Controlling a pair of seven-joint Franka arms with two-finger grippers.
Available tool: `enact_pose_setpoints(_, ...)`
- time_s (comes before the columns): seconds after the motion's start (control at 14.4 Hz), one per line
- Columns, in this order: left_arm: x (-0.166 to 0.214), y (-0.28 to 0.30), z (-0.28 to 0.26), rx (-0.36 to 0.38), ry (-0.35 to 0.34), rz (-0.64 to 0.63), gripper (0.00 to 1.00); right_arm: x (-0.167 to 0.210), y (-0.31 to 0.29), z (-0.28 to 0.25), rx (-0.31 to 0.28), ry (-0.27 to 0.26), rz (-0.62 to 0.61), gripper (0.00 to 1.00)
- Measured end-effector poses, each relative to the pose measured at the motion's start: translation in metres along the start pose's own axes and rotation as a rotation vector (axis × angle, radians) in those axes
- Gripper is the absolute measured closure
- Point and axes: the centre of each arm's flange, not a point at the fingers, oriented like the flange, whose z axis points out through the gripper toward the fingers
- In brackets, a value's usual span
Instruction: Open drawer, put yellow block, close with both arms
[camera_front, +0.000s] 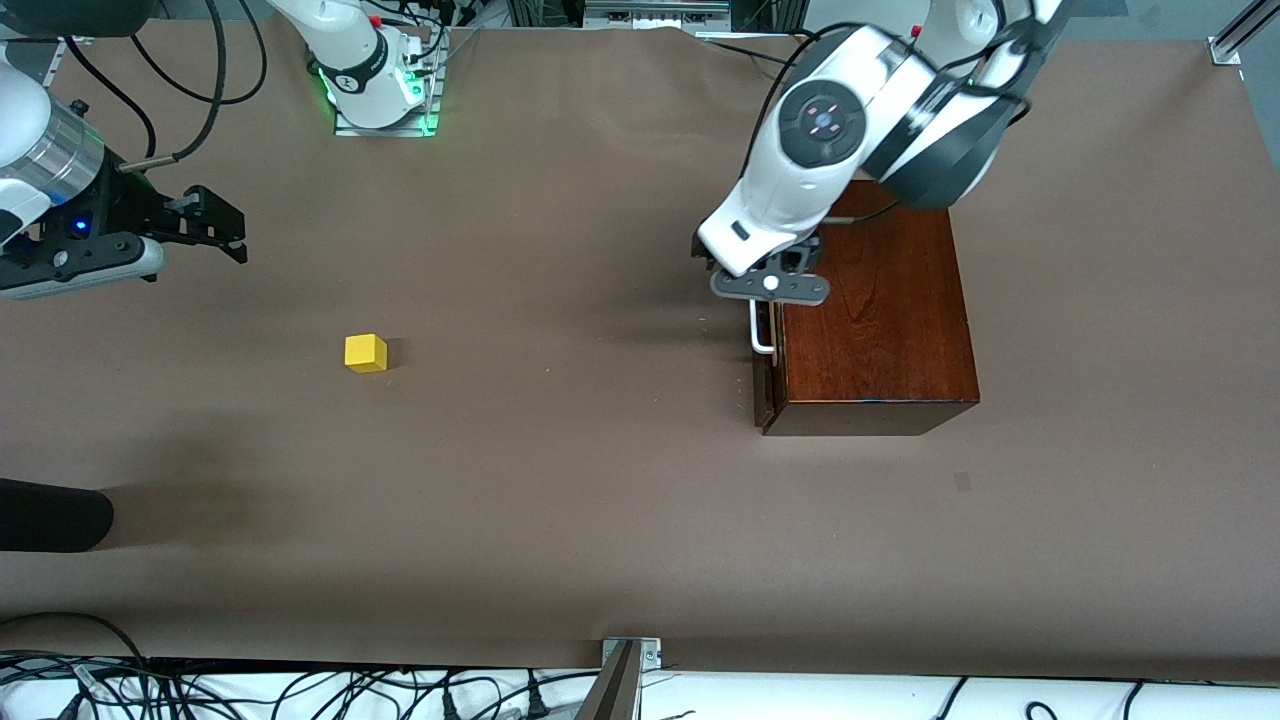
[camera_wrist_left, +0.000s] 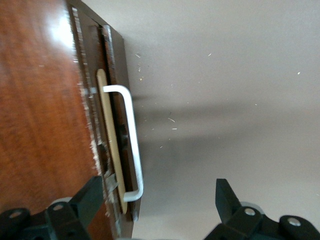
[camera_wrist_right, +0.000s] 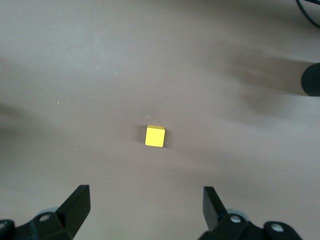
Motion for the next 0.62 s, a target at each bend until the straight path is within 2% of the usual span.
enact_pose_setpoints(0.42, -0.012, 0.013, 0.066, 0.067, 0.036, 0.000, 0.00, 0.000, 0.001, 0.001, 0.000, -0.004, -0.001, 0.00)
enact_pose_setpoints(0.62, -0.020, 0.017, 0.084, 0.107, 0.050, 0.000, 0.00, -0.004, 0.003, 0.005, 0.005, -0.043, -0.002, 0.00)
